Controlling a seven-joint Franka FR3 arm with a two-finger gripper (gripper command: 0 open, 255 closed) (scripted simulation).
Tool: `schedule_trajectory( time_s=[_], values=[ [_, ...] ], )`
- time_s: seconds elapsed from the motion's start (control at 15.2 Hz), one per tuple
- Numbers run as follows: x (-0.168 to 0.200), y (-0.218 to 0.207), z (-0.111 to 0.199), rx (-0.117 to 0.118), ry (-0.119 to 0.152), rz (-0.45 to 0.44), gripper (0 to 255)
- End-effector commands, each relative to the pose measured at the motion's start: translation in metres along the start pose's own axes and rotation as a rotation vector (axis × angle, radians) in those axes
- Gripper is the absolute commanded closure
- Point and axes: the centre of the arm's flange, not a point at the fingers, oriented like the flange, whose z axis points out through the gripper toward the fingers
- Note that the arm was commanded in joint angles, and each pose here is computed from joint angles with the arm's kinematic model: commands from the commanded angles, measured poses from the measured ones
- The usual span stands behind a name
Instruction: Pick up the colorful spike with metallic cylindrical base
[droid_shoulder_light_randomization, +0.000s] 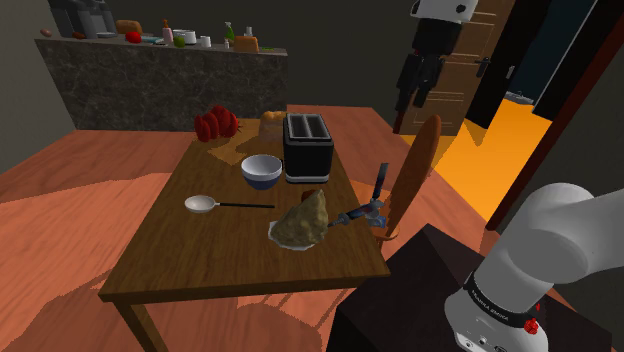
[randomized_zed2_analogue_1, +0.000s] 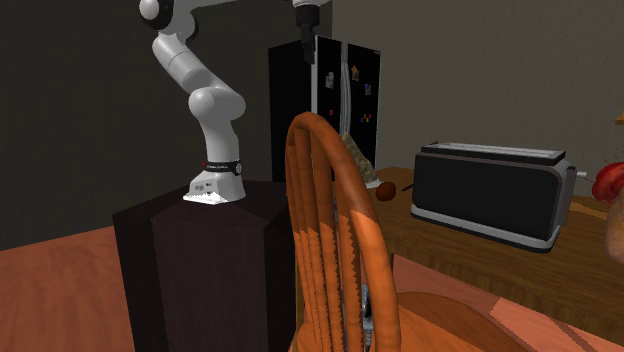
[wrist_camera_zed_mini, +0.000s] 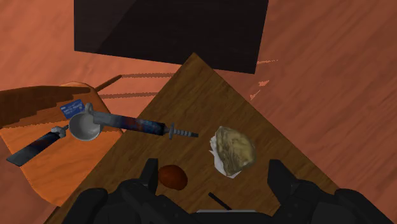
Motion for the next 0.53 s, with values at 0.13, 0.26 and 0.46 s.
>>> schedule_trajectory(
  time_s=[0.13,0.26,0.46],
  values=[
    [0.014,0.017,0.015,-0.001,-0.006,0.021,0],
    [0.028,0.035,0.029,-0.003,-0.013,0.043,0],
    [0.047,0.063,0.051,-0.005,-0.023,0.075,0]
  ],
)
